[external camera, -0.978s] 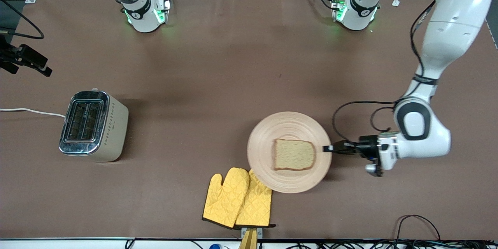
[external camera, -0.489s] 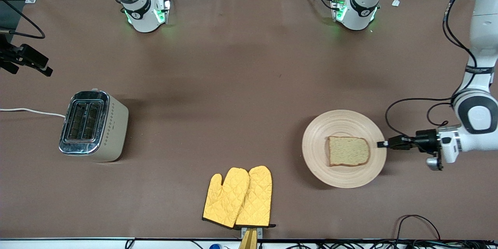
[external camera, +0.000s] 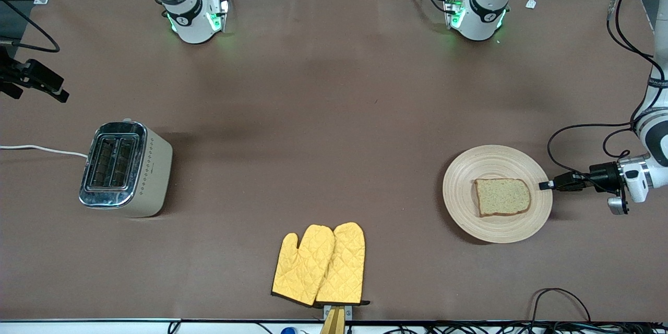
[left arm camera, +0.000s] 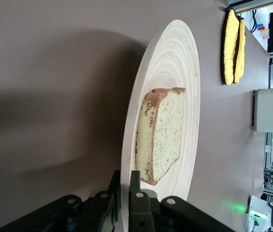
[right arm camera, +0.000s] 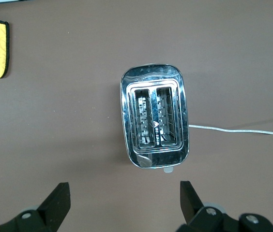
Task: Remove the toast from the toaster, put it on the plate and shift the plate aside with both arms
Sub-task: 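Slide the plate with the left gripper away from the toaster, then open the left gripper and release the plate rim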
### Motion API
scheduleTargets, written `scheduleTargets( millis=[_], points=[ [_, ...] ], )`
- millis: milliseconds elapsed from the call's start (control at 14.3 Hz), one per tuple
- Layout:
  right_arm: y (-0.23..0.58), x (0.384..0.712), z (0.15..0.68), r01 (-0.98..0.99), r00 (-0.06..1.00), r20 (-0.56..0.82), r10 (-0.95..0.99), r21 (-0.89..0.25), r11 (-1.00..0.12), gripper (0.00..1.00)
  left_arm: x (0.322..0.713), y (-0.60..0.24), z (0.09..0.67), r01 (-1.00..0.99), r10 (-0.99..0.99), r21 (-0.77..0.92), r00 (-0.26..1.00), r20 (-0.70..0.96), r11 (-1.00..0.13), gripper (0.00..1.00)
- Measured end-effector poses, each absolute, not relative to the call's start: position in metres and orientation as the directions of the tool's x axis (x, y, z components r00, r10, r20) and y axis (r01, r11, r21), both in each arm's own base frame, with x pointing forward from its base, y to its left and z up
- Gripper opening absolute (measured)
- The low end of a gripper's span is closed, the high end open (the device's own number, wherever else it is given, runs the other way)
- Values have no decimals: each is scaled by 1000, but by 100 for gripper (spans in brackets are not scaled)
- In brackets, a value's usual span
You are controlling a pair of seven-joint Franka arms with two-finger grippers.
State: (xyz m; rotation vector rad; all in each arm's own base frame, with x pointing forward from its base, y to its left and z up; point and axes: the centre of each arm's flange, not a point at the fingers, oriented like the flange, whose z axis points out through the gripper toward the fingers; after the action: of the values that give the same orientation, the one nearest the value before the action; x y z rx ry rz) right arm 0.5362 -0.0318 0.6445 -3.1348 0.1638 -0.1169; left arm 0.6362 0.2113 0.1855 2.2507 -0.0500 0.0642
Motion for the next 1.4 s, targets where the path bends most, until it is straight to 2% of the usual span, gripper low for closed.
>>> scheduleTargets(
  millis=[419, 559, 769, 1048, 1118, 1398],
  points=[
    [-33, 535, 643, -86, 995, 59, -86, -2, -996, 100, 631, 207, 163, -48, -32, 795, 999, 36, -605, 9],
    [-33, 534, 642, -71, 996, 52, -71, -1, -998, 100, 631, 198, 156, -47, -56, 790, 998, 16, -612, 25],
    [-33, 532, 641, -66, 997, 33, -66, 0, -998, 100, 638, 186, 155, -1, -36, 788, 999, -27, -616, 56],
    [-33, 531, 641, -65, 997, 27, -65, 0, -998, 100, 675, 170, 202, 1, -30, 721, 999, -30, -693, 95],
    [-33, 531, 641, -65, 998, 26, -65, 0, -998, 100, 686, 159, 221, 14, -17, 703, 999, -37, -711, 100],
    [-33, 530, 640, -64, 998, 19, -64, 0, -998, 100, 713, 77, 310, 92, 44, 590, 994, -96, -802, 100]
  ],
)
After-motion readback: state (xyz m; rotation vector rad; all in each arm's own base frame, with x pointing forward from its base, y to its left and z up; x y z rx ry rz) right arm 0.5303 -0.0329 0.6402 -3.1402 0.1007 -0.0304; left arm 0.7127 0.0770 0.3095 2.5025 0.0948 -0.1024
